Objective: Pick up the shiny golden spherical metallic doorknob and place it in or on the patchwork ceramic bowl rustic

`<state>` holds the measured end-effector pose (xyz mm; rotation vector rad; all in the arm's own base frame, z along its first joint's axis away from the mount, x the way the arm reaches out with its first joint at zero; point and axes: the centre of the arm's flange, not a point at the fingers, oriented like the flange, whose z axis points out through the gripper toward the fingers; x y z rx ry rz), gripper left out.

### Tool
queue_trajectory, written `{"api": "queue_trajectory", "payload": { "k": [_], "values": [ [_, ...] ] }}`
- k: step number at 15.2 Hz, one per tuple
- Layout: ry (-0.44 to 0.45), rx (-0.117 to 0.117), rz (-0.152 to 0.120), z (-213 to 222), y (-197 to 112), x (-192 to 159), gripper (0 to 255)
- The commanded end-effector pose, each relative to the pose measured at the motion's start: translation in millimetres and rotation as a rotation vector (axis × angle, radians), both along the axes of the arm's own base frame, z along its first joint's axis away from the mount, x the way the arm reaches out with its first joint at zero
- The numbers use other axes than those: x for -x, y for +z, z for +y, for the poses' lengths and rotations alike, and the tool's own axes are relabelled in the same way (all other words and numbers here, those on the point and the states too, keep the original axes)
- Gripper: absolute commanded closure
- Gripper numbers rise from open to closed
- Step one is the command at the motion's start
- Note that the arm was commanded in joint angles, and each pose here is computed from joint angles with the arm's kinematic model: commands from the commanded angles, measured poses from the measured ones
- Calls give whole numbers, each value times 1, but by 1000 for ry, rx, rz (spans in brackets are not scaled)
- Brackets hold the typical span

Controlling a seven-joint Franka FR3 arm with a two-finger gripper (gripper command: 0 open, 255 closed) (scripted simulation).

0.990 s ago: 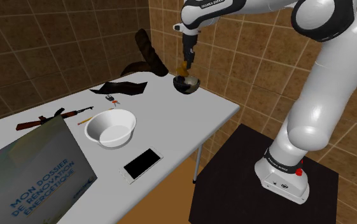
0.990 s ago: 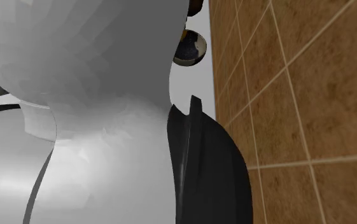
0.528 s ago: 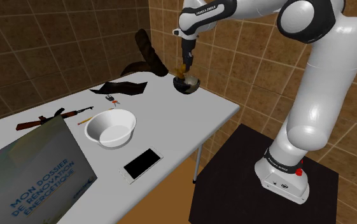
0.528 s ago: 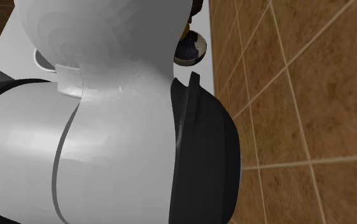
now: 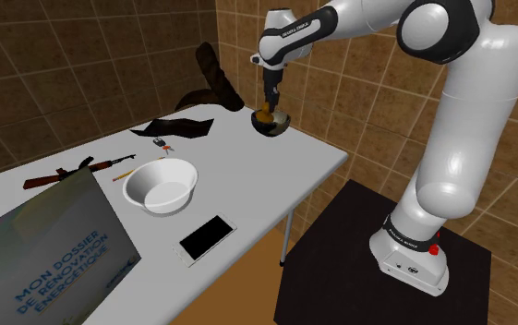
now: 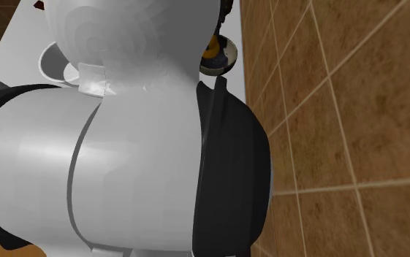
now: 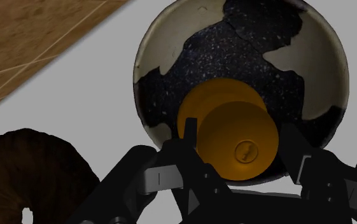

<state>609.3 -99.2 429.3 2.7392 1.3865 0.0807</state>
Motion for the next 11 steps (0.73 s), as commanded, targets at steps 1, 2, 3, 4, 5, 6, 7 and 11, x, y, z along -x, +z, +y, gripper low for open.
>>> {"api": "queue_trajectory", "payload": {
  "k": [1,2,3,4,5,6,7,11],
  "values": [
    [0,0,-1,0,-2,0,255],
    [0,0,-1,0,-2,0,255],
    [0,0,-1,0,-2,0,255],
    [0,0,-1,0,-2,0,255],
    [0,0,-1,0,-2,0,255],
    [0,0,-1,0,-2,0,255],
    [0,0,-1,0,-2,0,255],
    [0,0,-1,0,-2,0,0]
  ]
}}
